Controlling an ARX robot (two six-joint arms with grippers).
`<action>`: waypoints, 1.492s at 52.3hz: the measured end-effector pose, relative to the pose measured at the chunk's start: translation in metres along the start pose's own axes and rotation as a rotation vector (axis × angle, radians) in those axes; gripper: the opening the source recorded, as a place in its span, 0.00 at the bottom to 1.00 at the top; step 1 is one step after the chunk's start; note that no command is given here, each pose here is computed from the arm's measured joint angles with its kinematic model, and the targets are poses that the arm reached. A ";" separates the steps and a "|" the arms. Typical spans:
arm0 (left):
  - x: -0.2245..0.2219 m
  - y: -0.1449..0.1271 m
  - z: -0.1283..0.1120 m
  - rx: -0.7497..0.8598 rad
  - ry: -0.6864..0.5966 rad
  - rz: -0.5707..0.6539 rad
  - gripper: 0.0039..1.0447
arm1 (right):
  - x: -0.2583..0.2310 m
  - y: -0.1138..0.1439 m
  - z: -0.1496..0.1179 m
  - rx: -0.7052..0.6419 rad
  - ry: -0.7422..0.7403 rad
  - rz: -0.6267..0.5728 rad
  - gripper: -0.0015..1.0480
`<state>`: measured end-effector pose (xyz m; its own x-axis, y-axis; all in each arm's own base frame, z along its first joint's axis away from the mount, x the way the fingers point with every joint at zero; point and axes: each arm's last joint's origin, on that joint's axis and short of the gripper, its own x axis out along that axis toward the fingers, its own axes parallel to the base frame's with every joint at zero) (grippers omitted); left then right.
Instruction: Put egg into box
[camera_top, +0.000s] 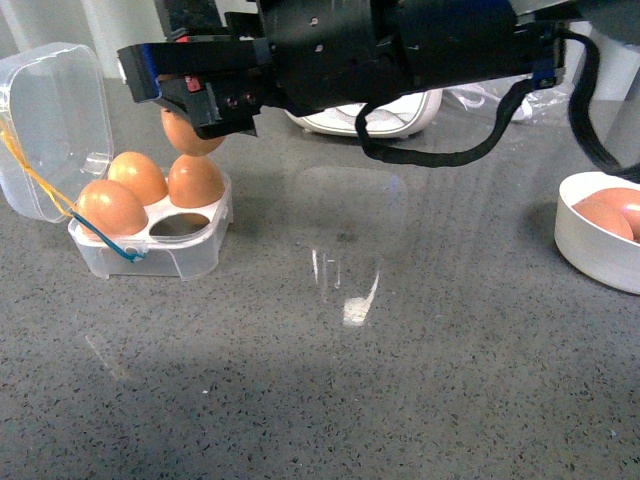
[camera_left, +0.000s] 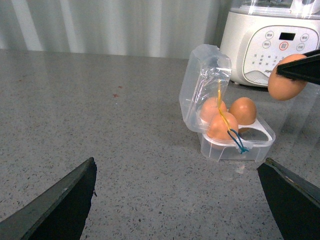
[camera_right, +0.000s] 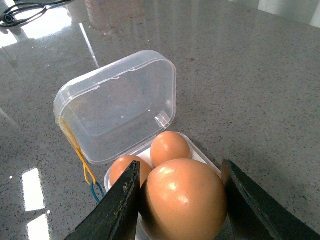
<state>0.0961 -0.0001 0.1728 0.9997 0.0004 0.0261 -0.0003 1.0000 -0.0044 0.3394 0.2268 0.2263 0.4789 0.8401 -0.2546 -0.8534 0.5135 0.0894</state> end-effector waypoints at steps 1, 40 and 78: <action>0.000 0.000 0.000 0.000 0.000 0.000 0.94 | 0.002 0.001 0.000 0.000 0.002 0.004 0.39; 0.000 0.000 0.000 0.000 0.000 0.000 0.94 | 0.026 0.004 -0.018 0.048 0.075 0.028 0.39; 0.000 0.000 0.000 0.000 0.000 0.000 0.94 | 0.018 -0.008 -0.011 0.164 0.046 -0.011 0.93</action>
<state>0.0961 -0.0001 0.1728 0.9997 0.0004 0.0261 -0.0003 1.0000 -0.0044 0.3524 0.2364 0.2107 0.4753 0.8273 -0.2995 -0.8012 0.5476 0.2411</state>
